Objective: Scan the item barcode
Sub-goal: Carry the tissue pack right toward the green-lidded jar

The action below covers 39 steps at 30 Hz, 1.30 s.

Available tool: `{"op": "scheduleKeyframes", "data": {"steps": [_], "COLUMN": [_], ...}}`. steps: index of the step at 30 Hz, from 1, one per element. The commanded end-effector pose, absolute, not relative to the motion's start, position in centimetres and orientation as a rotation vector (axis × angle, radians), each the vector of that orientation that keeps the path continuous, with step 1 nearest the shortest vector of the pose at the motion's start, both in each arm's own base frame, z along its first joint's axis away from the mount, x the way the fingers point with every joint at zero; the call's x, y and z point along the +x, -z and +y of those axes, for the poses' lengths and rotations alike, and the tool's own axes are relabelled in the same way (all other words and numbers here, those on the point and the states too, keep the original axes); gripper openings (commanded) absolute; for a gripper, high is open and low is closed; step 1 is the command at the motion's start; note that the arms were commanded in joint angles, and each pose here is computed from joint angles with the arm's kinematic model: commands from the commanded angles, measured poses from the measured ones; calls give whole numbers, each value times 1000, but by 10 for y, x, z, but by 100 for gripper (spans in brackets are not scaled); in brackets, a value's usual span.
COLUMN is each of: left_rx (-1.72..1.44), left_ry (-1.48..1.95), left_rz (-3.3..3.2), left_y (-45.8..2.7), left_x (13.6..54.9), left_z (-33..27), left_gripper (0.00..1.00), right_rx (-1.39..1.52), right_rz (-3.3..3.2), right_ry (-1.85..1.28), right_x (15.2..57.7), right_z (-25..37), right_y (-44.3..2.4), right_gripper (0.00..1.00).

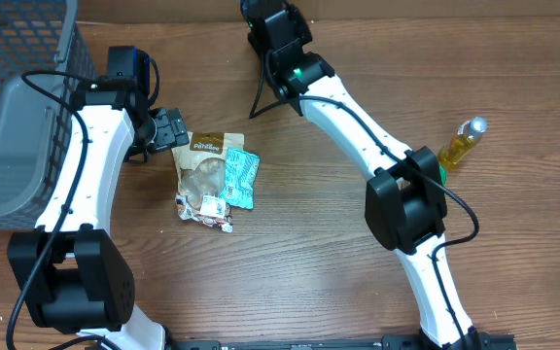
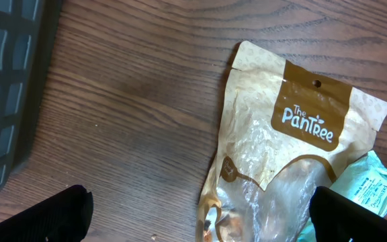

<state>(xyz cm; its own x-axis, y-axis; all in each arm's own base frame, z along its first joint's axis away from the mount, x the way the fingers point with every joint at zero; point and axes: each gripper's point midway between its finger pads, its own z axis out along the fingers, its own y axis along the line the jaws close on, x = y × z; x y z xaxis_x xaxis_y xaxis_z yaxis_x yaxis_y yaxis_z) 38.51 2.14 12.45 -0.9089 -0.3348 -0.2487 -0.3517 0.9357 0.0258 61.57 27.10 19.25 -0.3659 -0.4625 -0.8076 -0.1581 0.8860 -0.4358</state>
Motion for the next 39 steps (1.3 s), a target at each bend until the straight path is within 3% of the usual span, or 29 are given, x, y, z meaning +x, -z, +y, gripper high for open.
{"op": "scheduleKeyframes", "data": {"steps": [1,13,20,25,28,39], "left_rx": [-509,-510,-509,-509,-509,-509], "left_ry": [-99,-100,-99,-99,-99,-99], "left_rz": [2817,2817,2817,2817,2817,2817], "left_y": [-136,-136,-136,-136,-136,-136], "left_x": [389,389,389,389,389,389], "left_z": [22,22,22,22,22,22], "left_gripper": [100,100,100,99,100,100], "right_rx": [-457,-524,-417,-301,-216,-87], "right_rz": [1975,1999,1972,2045,2160,2925], "right_ry": [452,355,311,249,220,-25], "right_x": [629,630,612,573,541,404], "right_z": [250,266,252,228,207,163], "right_y": [-158,-135,-216,-268,-276,-192], "right_gripper": [4,4,4,4,4,4]}}
